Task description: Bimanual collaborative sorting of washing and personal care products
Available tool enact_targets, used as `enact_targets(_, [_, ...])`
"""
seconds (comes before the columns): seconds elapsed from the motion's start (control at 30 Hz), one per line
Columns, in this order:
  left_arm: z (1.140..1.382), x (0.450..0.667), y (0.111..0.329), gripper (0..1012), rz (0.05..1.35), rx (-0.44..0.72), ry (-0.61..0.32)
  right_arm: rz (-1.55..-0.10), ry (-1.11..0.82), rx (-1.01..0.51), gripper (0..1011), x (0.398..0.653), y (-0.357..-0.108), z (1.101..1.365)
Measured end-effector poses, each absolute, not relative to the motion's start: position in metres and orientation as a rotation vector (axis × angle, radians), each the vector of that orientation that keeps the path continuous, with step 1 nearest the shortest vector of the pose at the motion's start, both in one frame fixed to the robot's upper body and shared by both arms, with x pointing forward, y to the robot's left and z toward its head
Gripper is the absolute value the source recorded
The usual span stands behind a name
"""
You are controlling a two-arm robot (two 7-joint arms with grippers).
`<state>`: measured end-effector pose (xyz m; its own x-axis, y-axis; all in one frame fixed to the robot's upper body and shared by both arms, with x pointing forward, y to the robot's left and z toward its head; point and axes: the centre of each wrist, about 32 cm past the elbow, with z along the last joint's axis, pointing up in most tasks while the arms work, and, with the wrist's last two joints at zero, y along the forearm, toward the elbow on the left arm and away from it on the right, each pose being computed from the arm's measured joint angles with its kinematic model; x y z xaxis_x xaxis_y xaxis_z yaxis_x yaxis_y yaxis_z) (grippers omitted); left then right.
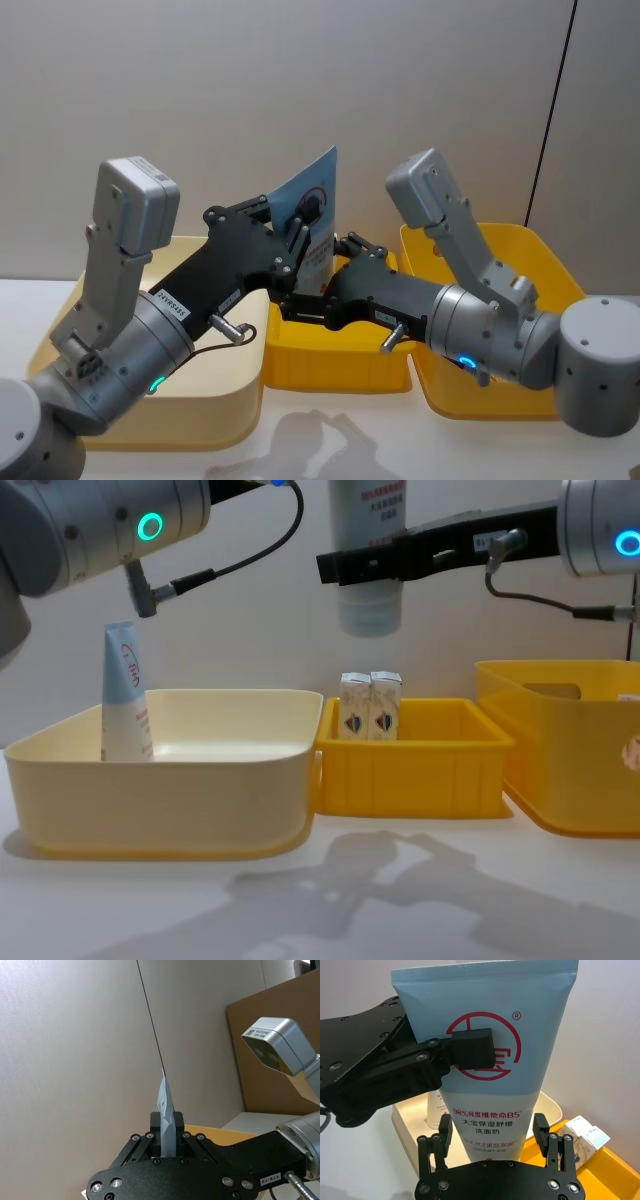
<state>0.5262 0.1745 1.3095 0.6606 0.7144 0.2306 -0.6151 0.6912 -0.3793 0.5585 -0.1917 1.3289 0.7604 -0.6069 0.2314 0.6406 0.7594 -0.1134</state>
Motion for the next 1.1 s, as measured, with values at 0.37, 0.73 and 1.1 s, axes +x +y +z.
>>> enact_targets(0.37, [1.3096,0.5266,0.1749,140,0.765,-0.279,-0.38,-0.687,-0.186,-0.189,773,0.5594,-0.1906,1.3278])
enact_targets(0.73, [1.3095,0.5267,0.1749,141,0.765,-0.279,-0.381,-0.69,-0.187,-0.188,643,0.5597,-0.1902,1.3277])
enact_targets(1.1, [1.3095,0.5267,0.1749,141,0.765,-0.278,-0.381,-0.691,-0.188,-0.187,583,0.5599,-0.1899,1.3275])
